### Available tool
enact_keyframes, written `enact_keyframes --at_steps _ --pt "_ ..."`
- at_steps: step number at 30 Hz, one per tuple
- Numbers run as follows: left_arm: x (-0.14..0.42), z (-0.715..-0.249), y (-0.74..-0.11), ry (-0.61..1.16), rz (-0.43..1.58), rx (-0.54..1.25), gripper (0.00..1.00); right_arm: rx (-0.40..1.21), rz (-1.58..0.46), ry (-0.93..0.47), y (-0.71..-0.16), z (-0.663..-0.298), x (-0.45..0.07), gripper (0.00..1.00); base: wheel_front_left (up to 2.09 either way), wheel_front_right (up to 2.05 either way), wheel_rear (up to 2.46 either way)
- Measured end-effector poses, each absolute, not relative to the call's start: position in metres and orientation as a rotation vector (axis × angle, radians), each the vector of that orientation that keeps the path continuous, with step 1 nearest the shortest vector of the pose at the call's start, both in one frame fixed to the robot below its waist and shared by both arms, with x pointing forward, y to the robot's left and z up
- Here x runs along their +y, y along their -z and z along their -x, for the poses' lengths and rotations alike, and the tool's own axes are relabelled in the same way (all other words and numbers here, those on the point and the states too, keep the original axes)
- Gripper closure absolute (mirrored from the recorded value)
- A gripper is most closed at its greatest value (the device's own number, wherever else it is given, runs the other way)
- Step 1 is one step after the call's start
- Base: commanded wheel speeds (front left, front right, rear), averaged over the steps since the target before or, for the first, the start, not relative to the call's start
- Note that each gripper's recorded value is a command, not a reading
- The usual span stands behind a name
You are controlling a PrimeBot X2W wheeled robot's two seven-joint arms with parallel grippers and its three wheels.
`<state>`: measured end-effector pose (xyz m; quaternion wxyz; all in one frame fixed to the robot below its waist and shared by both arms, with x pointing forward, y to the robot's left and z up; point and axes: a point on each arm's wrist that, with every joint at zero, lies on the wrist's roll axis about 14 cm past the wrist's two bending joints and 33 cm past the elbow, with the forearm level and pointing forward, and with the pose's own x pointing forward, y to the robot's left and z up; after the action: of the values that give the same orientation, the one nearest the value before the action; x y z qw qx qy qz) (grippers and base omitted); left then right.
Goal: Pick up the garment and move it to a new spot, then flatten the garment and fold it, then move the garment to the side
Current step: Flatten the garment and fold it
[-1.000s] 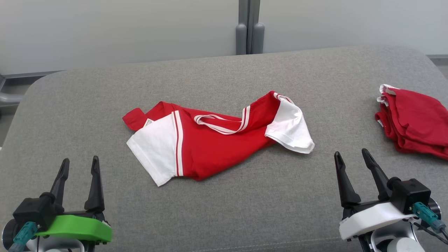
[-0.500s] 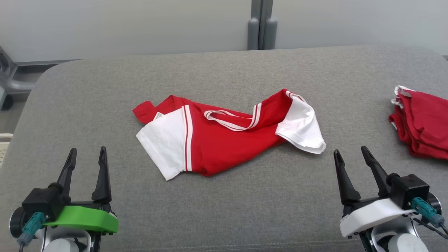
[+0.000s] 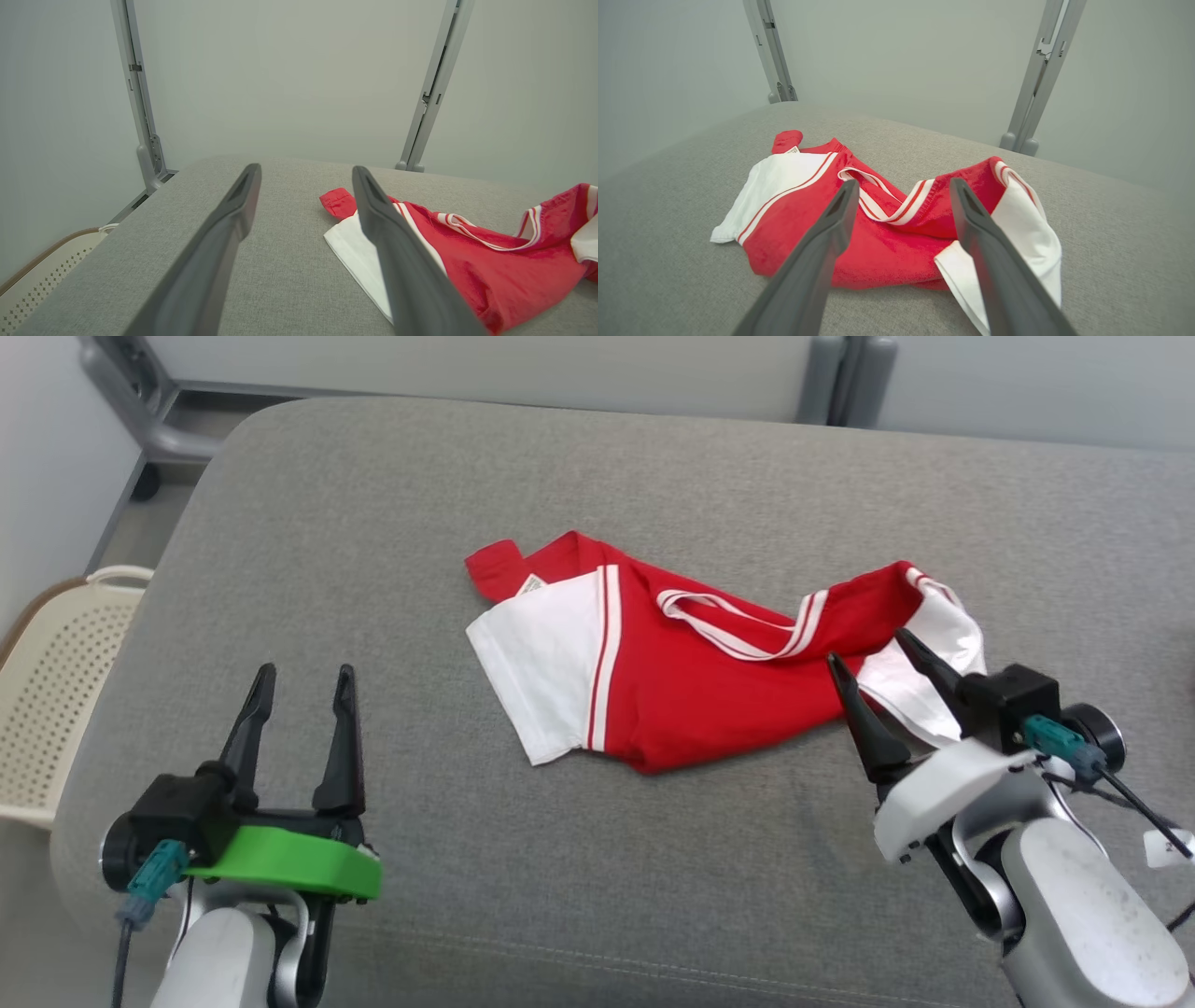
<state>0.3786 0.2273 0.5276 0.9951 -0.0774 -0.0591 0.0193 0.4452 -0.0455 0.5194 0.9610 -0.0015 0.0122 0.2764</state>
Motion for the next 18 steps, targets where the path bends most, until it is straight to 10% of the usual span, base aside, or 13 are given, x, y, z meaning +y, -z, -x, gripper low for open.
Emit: enact_keyframes --at_steps 18 --pt "0.238 -0.386 -0.502 -0.107 0.174 -0.049 0.0 0.311 0.167 -0.863 -0.424 -0.514 0.047 0.0 0.0 0.0 0.0"
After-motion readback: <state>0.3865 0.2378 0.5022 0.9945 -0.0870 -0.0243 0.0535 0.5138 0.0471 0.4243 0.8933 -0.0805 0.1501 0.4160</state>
